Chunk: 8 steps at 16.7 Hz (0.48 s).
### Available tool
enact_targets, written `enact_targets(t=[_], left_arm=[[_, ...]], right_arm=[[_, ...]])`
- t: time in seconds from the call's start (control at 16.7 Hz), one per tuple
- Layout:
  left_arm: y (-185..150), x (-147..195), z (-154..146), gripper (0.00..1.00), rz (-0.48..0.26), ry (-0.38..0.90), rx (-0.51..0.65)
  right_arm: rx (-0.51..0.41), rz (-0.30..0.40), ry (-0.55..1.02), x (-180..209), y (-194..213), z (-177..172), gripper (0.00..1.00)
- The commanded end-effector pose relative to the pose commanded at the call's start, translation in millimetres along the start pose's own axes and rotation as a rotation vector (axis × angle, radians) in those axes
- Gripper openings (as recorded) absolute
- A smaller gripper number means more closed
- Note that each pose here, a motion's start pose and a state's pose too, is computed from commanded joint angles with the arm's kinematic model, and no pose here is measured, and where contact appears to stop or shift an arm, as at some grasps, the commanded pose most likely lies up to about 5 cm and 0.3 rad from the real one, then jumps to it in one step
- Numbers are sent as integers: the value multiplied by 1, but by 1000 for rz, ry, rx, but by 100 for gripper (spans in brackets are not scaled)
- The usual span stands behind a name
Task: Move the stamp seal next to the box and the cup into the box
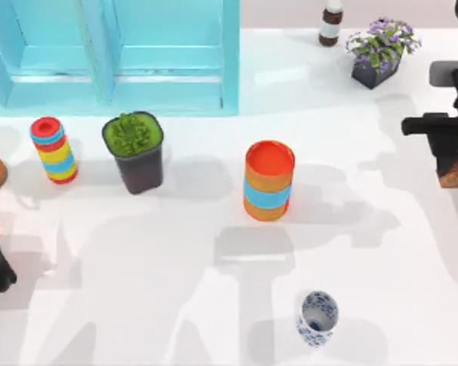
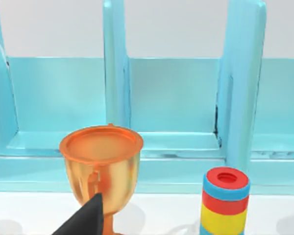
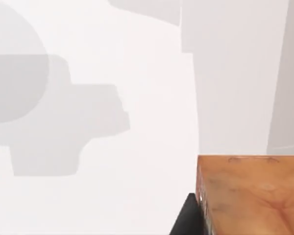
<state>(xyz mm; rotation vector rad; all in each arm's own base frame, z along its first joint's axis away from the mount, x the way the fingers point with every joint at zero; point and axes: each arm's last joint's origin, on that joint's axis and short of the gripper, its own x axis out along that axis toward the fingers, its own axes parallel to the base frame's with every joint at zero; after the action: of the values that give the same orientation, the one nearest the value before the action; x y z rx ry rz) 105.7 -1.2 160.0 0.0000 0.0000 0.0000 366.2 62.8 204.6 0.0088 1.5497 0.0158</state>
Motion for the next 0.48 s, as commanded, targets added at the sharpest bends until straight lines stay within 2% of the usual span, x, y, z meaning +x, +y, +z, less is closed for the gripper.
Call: enact_targets(t=[0.3, 0.48], left_arm=[[0, 0, 0, 100, 0, 0, 0], [0, 0, 0, 100, 0, 0, 0]], right_arm=[[0, 1, 1, 23, 0, -2, 0], [0, 0, 2, 24, 0, -2, 0]])
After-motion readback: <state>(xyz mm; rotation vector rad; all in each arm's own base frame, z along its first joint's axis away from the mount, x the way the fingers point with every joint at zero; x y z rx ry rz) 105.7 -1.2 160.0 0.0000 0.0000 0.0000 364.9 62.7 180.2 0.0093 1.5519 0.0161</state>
